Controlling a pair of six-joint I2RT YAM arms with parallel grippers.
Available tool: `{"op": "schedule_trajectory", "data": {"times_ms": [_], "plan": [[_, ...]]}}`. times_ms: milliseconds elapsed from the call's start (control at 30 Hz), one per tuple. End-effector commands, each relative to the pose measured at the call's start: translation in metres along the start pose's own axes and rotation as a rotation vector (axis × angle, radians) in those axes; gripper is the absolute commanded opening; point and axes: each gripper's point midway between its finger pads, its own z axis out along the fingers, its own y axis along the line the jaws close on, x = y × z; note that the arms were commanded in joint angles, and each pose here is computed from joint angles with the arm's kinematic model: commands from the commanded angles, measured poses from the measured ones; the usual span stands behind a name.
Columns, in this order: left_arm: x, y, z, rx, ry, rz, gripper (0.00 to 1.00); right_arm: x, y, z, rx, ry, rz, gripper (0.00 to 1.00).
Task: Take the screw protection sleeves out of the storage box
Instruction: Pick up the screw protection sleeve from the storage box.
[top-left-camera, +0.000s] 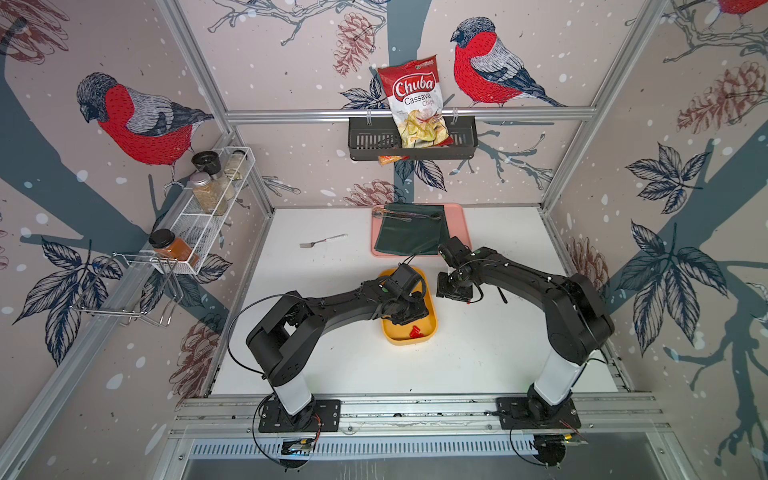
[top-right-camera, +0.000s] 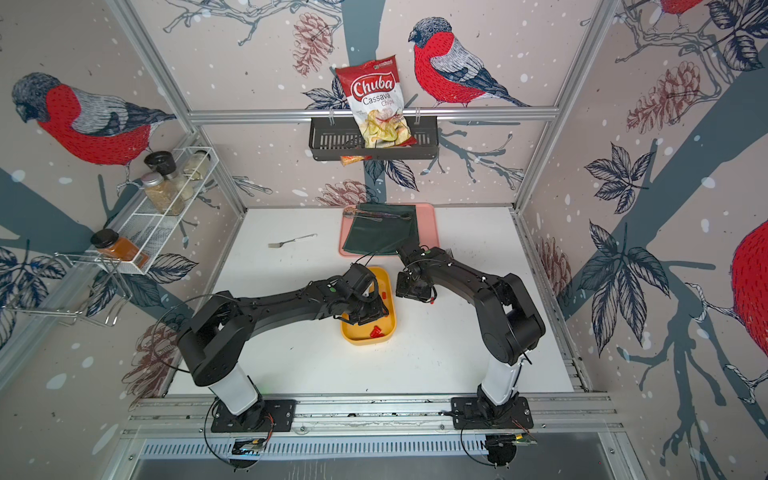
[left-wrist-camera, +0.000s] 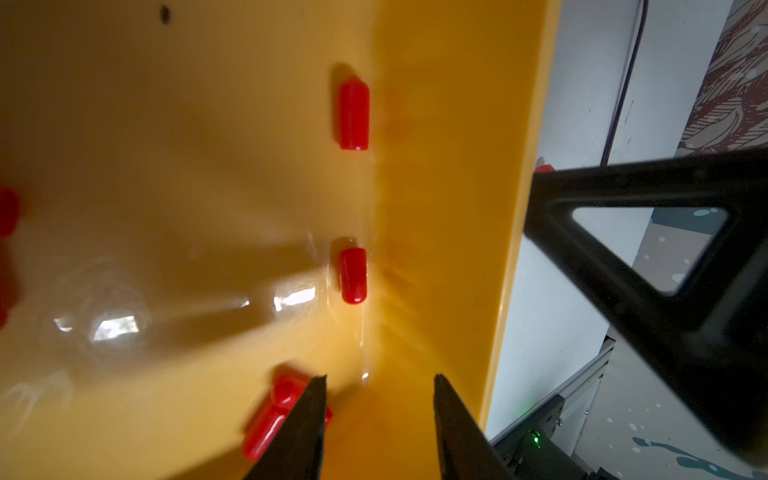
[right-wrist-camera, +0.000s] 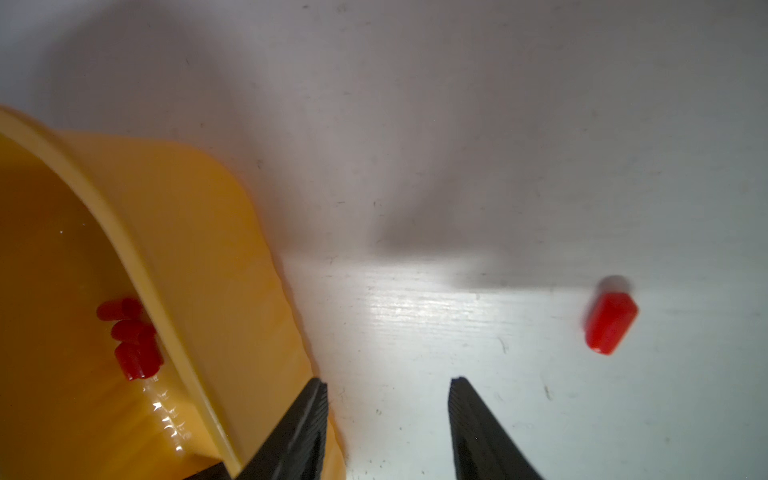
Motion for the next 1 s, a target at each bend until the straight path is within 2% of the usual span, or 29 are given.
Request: {"op": "schedule_trajectory", "data": {"times_ms": [0,167,333,567,700,833,967], "plan": [[-0.004,0.013,0.009,-0.071,-0.013,0.011,0.41,-0.004,0.009,0.004,-0.029,-0.01,0.019,0.51],[-0.007,0.023,0.019,-0.13,-0.01,0.01,0.35,-0.004,0.008,0.009,-0.023,-0.005,0.024,0.5],[-0.01,0.028,0.029,-0.173,-0.004,0.026,0.34,-0.005,0.011,0.012,-0.035,-0.008,0.023,0.49],[-0.012,0.024,0.035,-0.157,-0.007,0.031,0.33,-0.003,0.008,0.019,-0.035,0.001,0.02,0.48],[-0.009,0.029,0.044,-0.182,0.022,0.041,0.27,-0.004,0.007,0.02,-0.037,0.001,0.025,0.48],[-0.008,0.034,0.047,-0.206,0.039,0.057,0.08,-0.006,0.008,0.02,-0.043,-0.001,0.023,0.48],[-0.005,0.033,0.047,-0.195,0.051,0.07,0.0,-0.008,0.008,0.019,-0.045,-0.002,0.025,0.48]]}}
